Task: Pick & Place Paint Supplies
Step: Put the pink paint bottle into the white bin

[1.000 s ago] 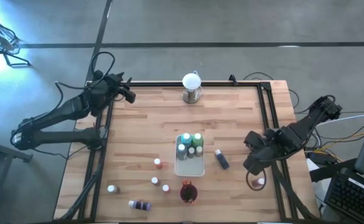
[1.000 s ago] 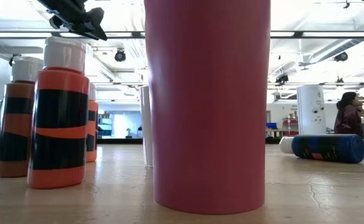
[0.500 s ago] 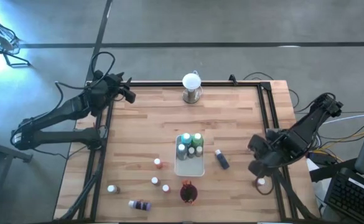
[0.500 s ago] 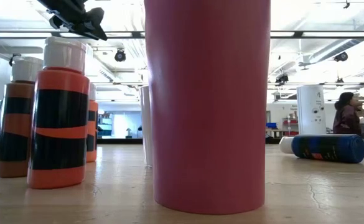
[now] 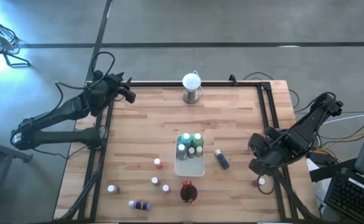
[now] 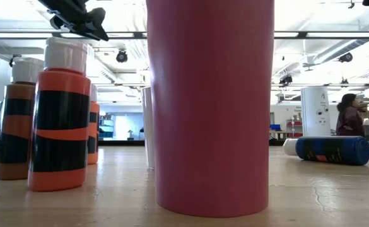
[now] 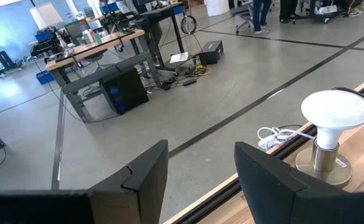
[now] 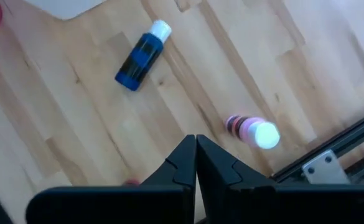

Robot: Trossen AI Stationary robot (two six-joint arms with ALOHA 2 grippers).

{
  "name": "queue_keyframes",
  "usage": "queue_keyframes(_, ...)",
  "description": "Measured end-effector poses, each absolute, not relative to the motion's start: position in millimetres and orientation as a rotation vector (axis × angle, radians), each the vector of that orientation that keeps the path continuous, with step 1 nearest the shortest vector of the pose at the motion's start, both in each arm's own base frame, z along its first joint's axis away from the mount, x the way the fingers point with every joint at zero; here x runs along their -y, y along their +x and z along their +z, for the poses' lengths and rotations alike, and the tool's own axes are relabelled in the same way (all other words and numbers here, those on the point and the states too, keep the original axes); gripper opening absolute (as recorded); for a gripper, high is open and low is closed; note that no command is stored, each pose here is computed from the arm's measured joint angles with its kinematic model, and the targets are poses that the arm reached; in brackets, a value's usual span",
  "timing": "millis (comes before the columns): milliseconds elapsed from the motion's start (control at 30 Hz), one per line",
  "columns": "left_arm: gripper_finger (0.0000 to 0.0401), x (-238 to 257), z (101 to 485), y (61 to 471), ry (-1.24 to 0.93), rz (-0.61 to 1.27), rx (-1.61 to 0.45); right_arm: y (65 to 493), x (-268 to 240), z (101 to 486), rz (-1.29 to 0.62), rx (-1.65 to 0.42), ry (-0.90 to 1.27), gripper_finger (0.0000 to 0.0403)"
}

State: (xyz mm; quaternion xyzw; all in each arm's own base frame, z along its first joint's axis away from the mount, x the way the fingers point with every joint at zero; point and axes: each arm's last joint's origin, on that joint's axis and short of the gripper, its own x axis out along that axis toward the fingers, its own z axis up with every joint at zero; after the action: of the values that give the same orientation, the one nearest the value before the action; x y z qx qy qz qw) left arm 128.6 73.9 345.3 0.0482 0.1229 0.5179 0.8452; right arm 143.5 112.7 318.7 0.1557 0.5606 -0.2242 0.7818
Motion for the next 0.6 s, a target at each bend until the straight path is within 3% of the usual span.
queue_keyframes(300,0.0191,-73.9,345.2,128.6,0.102,1.092,-0.260,143.7,-111.9,318.5,-0.472,-1.198,0.283,0.0008)
queue_keyframes(600,0.0191,-73.9,345.2,128.6,0.102,1.093,-0.260,146.4,-114.2,318.9,-0.603,-1.121,0.529,0.0008)
